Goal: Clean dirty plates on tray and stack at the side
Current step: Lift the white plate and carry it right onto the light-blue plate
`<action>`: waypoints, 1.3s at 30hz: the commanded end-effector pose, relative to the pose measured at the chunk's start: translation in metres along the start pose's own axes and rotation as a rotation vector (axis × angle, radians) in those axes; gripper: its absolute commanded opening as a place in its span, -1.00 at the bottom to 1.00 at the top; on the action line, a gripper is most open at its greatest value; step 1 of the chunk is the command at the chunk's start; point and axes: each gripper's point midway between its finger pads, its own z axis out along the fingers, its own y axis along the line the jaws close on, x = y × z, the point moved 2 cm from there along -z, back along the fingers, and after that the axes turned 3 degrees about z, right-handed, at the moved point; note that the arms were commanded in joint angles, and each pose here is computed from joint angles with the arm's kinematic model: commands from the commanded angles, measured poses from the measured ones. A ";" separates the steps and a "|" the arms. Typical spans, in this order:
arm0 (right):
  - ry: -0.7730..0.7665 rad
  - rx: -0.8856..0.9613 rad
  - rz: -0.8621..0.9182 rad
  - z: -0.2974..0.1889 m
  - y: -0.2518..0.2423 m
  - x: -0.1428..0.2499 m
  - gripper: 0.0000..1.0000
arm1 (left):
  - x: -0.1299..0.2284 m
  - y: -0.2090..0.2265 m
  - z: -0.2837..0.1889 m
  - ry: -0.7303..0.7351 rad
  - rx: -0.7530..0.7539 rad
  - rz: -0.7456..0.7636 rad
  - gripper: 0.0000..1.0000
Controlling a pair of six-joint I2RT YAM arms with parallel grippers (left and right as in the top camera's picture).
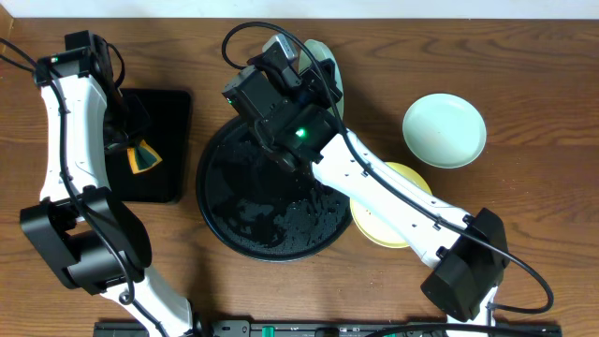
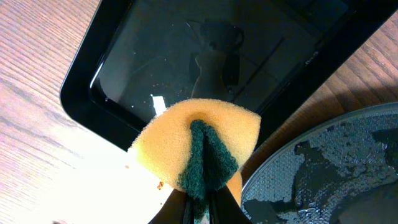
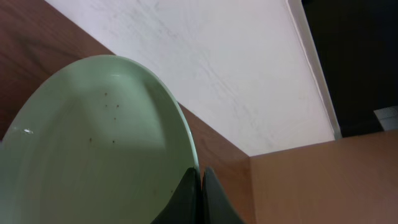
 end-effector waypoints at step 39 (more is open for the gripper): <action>0.862 -0.086 0.511 0.145 -0.038 0.256 -0.97 | 0.000 0.000 -0.007 -0.006 0.003 0.009 -0.85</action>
